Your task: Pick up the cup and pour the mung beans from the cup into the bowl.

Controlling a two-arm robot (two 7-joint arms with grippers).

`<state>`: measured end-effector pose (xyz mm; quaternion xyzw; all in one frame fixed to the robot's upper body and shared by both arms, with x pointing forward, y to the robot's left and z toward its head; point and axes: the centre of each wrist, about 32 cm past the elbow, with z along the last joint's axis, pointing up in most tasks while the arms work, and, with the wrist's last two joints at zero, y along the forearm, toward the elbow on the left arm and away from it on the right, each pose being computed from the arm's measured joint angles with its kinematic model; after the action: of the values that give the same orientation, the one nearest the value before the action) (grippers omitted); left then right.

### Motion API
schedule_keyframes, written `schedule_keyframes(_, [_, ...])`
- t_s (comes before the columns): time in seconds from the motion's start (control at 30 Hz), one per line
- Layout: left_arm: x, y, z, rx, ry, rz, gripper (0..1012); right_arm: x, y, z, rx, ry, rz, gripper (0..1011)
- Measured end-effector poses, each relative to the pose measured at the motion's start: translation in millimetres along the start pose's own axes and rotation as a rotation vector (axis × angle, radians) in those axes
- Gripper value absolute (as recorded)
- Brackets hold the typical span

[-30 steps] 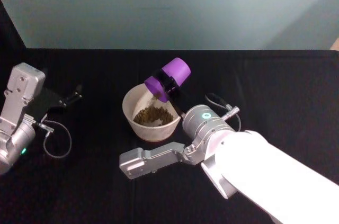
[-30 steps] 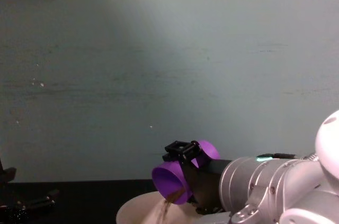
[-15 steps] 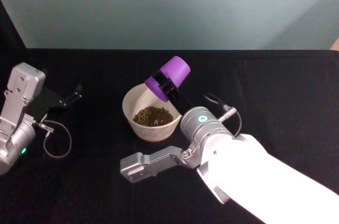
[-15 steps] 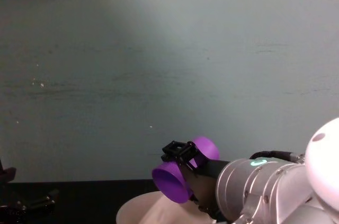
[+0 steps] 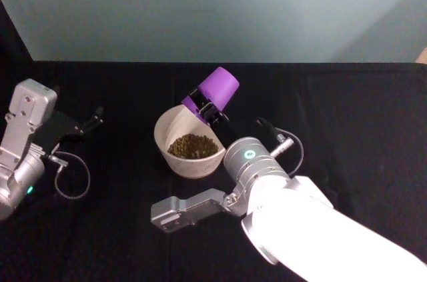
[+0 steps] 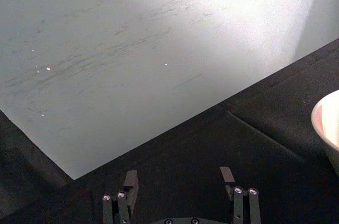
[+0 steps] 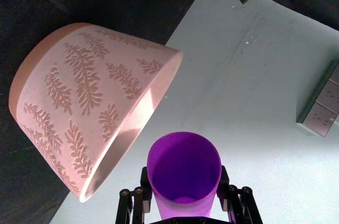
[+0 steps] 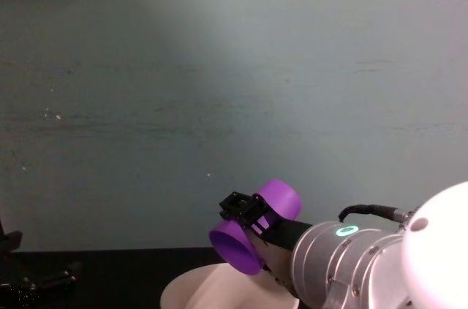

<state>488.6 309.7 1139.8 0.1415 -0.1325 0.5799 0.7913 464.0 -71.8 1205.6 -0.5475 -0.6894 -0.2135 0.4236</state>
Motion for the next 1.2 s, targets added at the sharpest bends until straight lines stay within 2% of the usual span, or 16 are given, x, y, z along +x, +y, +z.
schedule_keyframes(0.27, [0.0, 0.0, 0.0, 0.000, 0.000, 0.000, 1000, -0.5, -0.7, -0.6, -0.008, 0.012, -0.005, 718])
schedule_keyframes(0.5, [0.0, 0.0, 0.0, 0.000, 0.000, 0.000, 1000, -0.2, -2.5, -5.3, -0.033, 0.089, -0.015, 718])
schedule_keyframes(0.6, [0.0, 0.0, 0.0, 0.000, 0.000, 0.000, 1000, -0.2, -4.3, -10.1, -0.060, 0.144, -0.028, 718])
schedule_keyframes(0.63, [0.0, 0.0, 0.0, 0.000, 0.000, 0.000, 1000, -0.4, -5.8, -13.2, -0.071, 0.188, -0.034, 718])
schedule_keyframes(0.7, [0.0, 0.0, 0.0, 0.000, 0.000, 0.000, 1000, -0.7, -7.1, -17.1, -0.083, 0.237, -0.039, 718])
schedule_keyframes(0.73, [0.0, 0.0, 0.0, 0.000, 0.000, 0.000, 1000, -1.1, -8.4, -22.1, -0.094, 0.292, -0.041, 718])
schedule_keyframes(0.83, [0.0, 0.0, 0.0, 0.000, 0.000, 0.000, 1000, -2.1, -9.7, -30.6, -0.107, 0.374, -0.038, 718])
schedule_keyframes(0.87, [0.0, 0.0, 0.0, 0.000, 0.000, 0.000, 1000, -3.3, -10.7, -36.9, -0.111, 0.443, -0.033, 718])
schedule_keyframes(0.9, [0.0, 0.0, 0.0, 0.000, 0.000, 0.000, 1000, -3.9, -11.2, -40.9, -0.114, 0.480, -0.030, 718])
schedule_keyframes(0.93, [0.0, 0.0, 0.0, 0.000, 0.000, 0.000, 1000, -5.3, -12.1, -48.4, -0.116, 0.554, -0.024, 718])
schedule_keyframes(1.0, [0.0, 0.0, 0.0, 0.000, 0.000, 0.000, 1000, -7.1, -12.8, -55.8, -0.114, 0.626, -0.017, 718])
schedule_keyframes(1.03, [0.0, 0.0, 0.0, 0.000, 0.000, 0.000, 1000, -8.8, -13.1, -62.4, -0.107, 0.691, -0.010, 718])
schedule_keyframes(1.1, [0.0, 0.0, 0.0, 0.000, 0.000, 0.000, 1000, -11.4, -13.1, -70.1, -0.095, 0.768, -0.001, 718])
schedule_keyframes(1.13, [0.0, 0.0, 0.0, 0.000, 0.000, 0.000, 1000, -14.1, -12.7, -78.1, -0.078, 0.845, 0.009, 718])
schedule_keyframes(1.2, [0.0, 0.0, 0.0, 0.000, 0.000, 0.000, 1000, -17.6, -12.1, -87.0, -0.050, 0.931, 0.024, 718])
